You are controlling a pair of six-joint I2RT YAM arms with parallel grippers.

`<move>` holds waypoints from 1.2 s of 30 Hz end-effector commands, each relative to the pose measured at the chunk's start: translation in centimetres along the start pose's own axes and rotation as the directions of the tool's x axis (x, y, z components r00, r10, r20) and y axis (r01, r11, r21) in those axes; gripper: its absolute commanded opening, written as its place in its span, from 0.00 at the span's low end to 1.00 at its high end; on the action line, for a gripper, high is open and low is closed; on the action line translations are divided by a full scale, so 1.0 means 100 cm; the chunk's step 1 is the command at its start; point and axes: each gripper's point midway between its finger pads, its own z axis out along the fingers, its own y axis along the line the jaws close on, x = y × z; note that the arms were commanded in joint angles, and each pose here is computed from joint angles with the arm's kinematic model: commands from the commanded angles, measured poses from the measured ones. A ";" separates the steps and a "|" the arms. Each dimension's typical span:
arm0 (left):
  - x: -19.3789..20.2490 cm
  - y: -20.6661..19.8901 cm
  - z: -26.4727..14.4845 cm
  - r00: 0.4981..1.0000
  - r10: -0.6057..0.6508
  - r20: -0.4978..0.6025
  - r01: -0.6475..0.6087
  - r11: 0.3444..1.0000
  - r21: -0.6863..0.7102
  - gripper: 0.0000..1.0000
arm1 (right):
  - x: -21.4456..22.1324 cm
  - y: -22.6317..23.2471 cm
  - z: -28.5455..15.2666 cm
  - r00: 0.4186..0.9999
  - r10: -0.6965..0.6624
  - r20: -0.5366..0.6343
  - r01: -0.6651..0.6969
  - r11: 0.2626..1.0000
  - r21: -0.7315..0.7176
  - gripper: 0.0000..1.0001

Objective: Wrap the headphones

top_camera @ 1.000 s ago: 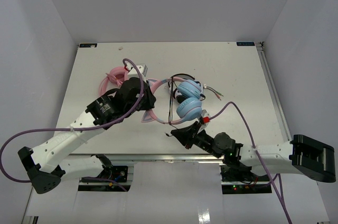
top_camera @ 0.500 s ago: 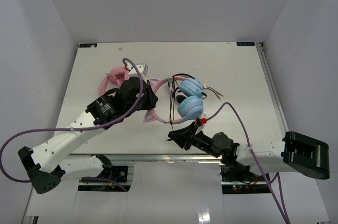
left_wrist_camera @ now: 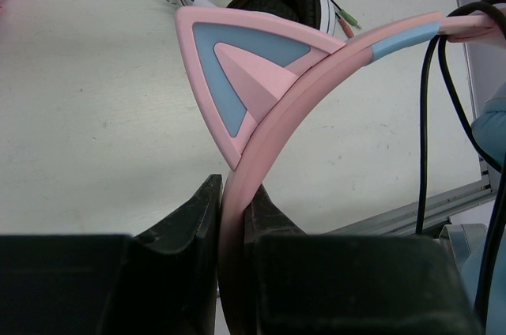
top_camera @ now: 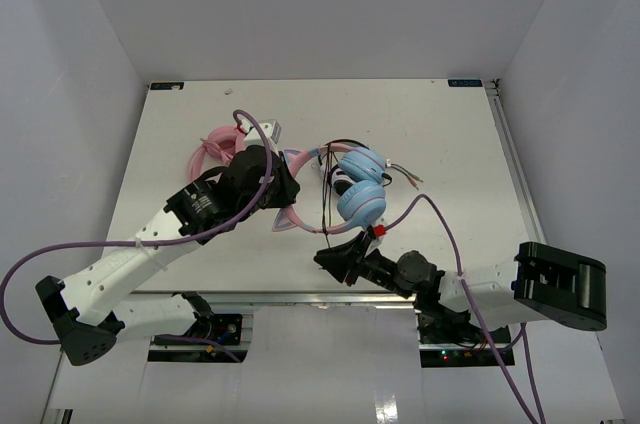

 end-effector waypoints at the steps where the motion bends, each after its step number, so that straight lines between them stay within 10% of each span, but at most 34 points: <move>1: -0.028 -0.021 -0.011 0.993 -0.077 0.085 0.070 0.994 0.083 0.00 | -0.019 0.007 0.003 0.996 0.008 0.084 -0.006 1.000 -0.026 0.27; 24: -0.030 -0.023 -0.022 0.991 -0.096 0.093 0.085 0.989 0.120 0.00 | 0.001 -0.008 -0.008 0.998 0.037 0.059 -0.038 0.999 0.013 0.22; 36: -0.003 -0.079 -0.043 0.993 0.114 -0.017 -0.093 0.880 0.465 0.00 | -0.024 -0.026 -0.030 0.989 -0.047 0.138 0.032 0.994 0.108 0.08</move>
